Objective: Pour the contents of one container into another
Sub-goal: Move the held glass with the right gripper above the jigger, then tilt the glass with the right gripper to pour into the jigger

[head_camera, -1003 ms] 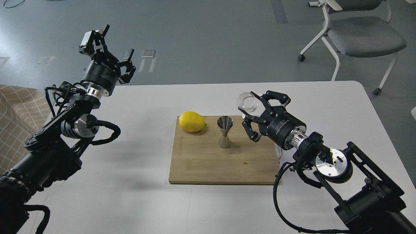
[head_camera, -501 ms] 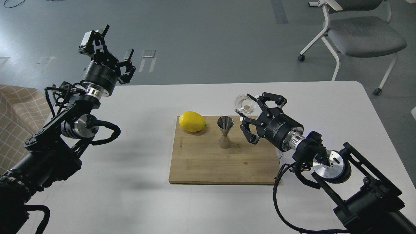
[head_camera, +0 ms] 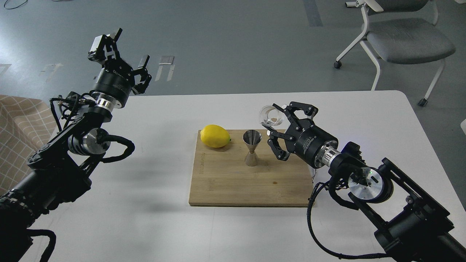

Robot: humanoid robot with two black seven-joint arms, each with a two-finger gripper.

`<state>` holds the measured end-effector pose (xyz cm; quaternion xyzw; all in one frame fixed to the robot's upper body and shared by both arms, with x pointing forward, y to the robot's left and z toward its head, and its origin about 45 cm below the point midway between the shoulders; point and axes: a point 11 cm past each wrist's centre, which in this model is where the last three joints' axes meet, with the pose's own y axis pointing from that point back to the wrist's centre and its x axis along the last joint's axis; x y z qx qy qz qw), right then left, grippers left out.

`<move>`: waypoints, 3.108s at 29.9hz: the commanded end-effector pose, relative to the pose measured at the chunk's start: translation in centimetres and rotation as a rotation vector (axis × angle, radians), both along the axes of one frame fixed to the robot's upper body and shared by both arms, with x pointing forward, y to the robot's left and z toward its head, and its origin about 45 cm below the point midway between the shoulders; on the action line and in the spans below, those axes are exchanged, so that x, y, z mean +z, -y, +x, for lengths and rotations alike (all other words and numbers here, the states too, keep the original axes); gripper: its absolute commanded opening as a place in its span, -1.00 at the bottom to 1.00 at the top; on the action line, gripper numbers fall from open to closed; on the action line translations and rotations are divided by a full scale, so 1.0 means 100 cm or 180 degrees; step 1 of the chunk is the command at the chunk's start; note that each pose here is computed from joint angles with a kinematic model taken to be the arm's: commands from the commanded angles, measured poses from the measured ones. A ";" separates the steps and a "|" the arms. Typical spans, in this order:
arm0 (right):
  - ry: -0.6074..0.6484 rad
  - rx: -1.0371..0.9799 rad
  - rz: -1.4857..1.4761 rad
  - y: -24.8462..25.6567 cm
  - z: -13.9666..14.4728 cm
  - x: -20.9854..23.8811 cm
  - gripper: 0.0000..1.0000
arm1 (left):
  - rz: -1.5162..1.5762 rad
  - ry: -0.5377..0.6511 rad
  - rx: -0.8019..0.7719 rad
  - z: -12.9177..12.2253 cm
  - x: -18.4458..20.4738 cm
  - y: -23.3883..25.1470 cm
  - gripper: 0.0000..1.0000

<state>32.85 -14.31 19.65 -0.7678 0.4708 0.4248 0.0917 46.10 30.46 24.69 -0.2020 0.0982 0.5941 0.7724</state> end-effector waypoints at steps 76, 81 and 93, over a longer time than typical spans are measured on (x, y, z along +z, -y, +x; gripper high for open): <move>0.0555 0.0365 -0.0896 -0.012 0.001 0.004 -0.16 | 0.0003 -0.0023 0.0028 0.000 -0.003 -0.003 0.95; 0.0567 0.0385 -0.0920 -0.014 0.000 0.003 -0.16 | -0.0002 -0.0018 0.0027 0.000 -0.003 -0.003 0.95; 0.0569 0.0385 -0.0924 -0.014 0.000 0.003 -0.16 | -0.0004 -0.0021 0.0028 0.001 -0.003 -0.003 0.95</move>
